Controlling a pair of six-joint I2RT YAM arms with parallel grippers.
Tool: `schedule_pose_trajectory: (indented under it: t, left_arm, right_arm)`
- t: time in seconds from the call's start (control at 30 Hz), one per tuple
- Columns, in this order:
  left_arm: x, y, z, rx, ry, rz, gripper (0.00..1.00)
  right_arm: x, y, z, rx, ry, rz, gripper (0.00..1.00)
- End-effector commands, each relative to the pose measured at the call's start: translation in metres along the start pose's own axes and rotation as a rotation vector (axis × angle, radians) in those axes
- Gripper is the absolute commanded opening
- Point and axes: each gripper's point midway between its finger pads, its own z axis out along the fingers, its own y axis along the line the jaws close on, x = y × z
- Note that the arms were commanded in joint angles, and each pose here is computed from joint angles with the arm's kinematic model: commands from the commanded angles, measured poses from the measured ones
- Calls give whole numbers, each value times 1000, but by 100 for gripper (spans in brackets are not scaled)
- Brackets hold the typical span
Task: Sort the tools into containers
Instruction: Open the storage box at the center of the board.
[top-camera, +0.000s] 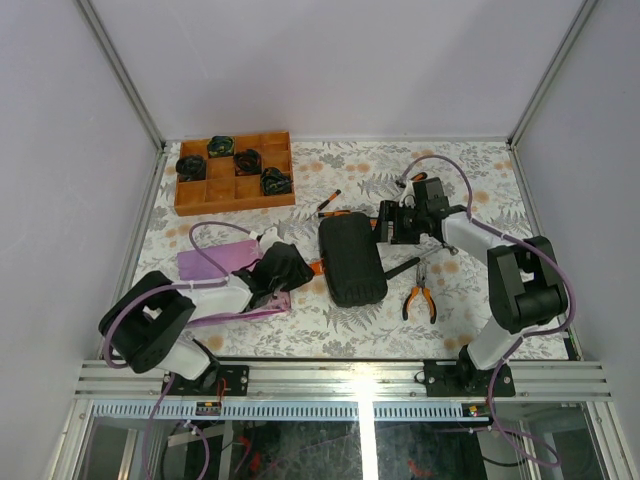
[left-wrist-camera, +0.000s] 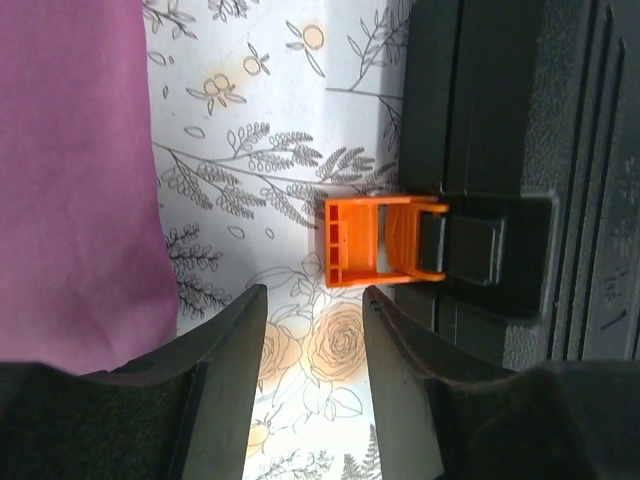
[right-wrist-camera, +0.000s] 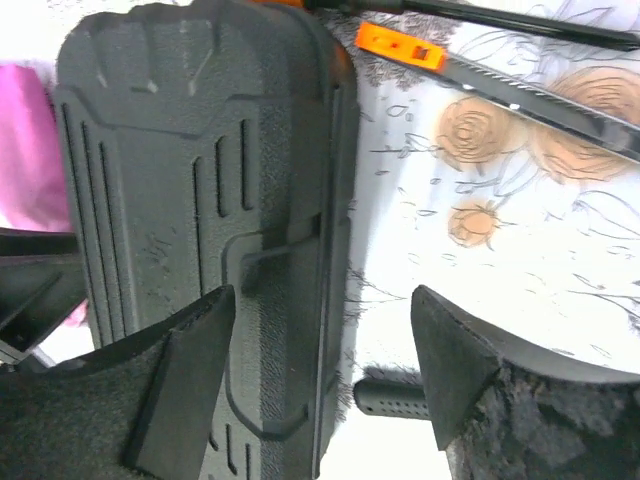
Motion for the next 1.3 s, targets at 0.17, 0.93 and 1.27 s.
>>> schedule_pose_trajectory:
  t: [0.17,0.93,1.27]
  left_arm:
    - [-13,0,17,-35,-10,31,41]
    - [14,24,28,-88,69,-4,21]
    - [19,24,33,-86,93,-10,26]
  right_arm:
    - [-22,7,-41,213,-105,-193,82]
    - [-4,60,-54,335,-152,-367,82]
    - [12,78,-47,372,-173,-449,87]
